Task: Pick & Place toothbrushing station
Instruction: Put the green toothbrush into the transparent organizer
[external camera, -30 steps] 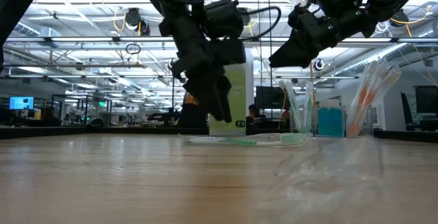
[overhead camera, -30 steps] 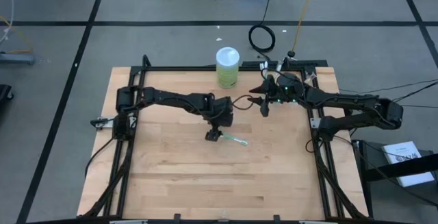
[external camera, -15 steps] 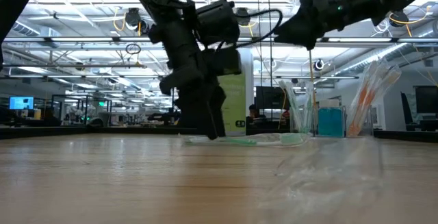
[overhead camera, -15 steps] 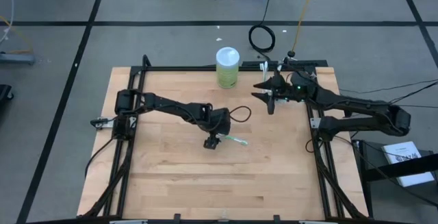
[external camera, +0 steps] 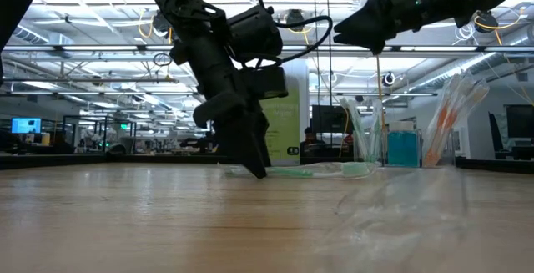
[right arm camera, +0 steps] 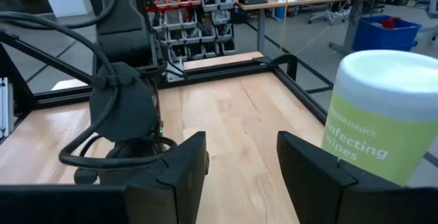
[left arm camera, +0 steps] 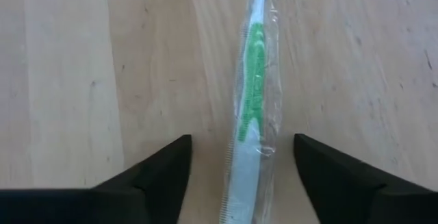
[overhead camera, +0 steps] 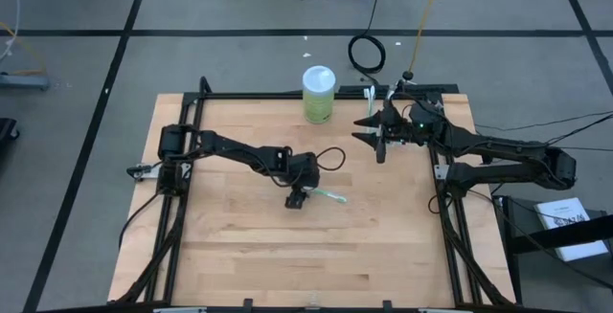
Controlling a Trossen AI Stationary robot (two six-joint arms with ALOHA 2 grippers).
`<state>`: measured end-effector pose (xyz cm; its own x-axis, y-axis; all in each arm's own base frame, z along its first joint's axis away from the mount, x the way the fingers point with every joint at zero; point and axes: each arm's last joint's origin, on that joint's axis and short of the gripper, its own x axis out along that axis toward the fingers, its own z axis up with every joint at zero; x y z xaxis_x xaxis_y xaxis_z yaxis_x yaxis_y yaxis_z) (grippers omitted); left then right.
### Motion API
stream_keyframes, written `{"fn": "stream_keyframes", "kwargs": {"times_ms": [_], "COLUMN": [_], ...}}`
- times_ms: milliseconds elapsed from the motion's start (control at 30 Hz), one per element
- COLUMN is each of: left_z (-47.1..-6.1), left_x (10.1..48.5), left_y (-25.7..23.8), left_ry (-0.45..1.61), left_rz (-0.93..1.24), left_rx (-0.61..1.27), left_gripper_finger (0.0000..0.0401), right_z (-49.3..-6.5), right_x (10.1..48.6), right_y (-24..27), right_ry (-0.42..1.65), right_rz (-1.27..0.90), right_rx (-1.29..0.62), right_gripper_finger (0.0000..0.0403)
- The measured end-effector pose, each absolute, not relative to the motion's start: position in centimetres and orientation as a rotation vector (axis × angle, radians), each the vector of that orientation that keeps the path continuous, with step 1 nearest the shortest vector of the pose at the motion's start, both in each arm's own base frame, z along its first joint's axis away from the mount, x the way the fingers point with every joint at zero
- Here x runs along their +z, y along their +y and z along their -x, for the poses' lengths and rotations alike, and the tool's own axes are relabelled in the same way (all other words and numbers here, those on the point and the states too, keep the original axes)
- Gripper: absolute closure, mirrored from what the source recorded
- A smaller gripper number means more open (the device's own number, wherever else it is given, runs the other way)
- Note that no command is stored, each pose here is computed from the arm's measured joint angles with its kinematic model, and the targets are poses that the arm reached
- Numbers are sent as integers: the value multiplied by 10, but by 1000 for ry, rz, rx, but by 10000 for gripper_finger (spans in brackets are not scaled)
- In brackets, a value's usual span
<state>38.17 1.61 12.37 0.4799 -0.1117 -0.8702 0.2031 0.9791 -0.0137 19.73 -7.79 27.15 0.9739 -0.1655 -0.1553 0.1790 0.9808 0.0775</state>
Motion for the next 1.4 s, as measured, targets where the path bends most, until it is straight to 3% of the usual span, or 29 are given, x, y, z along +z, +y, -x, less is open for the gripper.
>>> {"fn": "stream_keyframes", "kwargs": {"times_ms": [233, 533, 767, 900, 1100, 1267, 1400], "left_z": [-380, -376, -368, -357, -324, -308, -306], "left_x": [122, 136, 196, 230, 232, 233, 234], "left_y": [16, 22, 26, 36, 70, 90, 97], "left_ry": [1075, 1051, 854, 623, 281, -17, -92], "left_rz": [-41, -57, -116, -124, -84, -93, -101], "left_rx": [-152, -154, -146, -200, -187, -99, -71], "left_gripper_finger": [260, 382, 381, 381, 381, 381, 381], "right_z": [-197, -195, -187, -183, -181, -195, -221], "right_x": [272, 287, 296, 293, 284, 275, 268], "right_y": [-78, -79, -79, -81, -86, -88, -83], "right_ry": [140, 9, -34, 18, 106, 126, 65], "right_rz": [-89, -28, 28, 20, 2, -12, 9], "right_rx": [-174, -181, -293, -407, -554, -484, -306], "right_gripper_finger": [232, 232, 232, 232, 232, 232, 232]}}
